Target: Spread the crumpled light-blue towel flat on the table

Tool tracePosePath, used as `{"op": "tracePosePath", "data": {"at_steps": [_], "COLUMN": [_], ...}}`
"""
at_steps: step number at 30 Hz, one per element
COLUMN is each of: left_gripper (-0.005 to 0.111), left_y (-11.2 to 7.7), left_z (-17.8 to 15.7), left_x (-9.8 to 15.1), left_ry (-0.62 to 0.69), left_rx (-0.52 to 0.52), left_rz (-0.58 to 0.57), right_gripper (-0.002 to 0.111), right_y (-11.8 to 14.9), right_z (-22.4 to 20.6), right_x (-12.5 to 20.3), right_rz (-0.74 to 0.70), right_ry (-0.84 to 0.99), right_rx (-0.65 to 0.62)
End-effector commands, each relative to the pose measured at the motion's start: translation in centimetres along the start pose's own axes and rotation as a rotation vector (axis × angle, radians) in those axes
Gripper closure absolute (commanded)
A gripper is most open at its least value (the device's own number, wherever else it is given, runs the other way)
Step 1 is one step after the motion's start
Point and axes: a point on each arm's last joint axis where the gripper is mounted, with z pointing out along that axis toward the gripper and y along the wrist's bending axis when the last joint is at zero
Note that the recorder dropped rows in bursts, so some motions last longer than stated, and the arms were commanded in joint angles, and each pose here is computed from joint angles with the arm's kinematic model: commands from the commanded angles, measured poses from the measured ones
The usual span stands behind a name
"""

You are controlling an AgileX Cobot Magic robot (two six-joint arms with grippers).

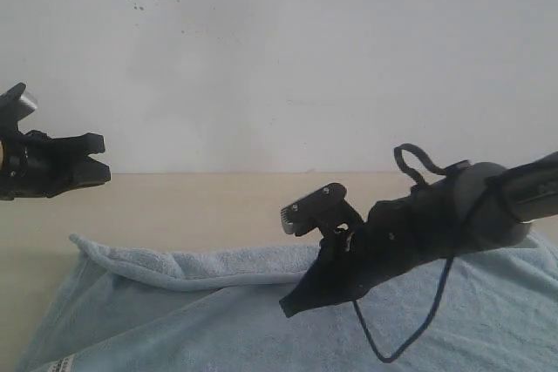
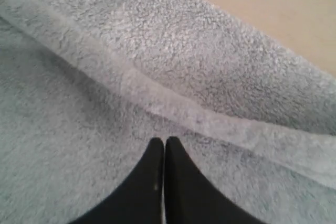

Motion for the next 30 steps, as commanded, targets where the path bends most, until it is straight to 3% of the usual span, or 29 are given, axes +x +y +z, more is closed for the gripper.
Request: {"op": "tracePosePath", "data": {"at_steps": [1, 8, 19, 30], "left_gripper": [0.103, 0.103, 0.103, 0.103], "left_y": [-0.6, -0.5, -0.5, -0.6], "left_z": [-0.3, -0.2, -0.1, -0.1], "left_x": [0.1, 0.2, 0.1, 0.1], "left_ry": [0.003, 0.002, -0.005, -0.009], "left_rx": [0.010, 0.006, 0.015, 0.020], "left_rz": [0.025, 0.031, 0.040, 0.044], "right_gripper": [0.108, 0.108, 0.108, 0.108], "right_y": [-0.3, -0.9, -2.6, -2.7], "right_z": [2.6, 4.3, 3.0, 3.5], "right_x": [-0.3, -1.5, -5.1, -5.4], "right_rz": [-0.004, -0.021, -0.032, -0.032], "right_ry": [0.044, 0.050, 0.029, -0.018], "right_rx": [-0.007, -0.006, 0.001, 0.016]}}
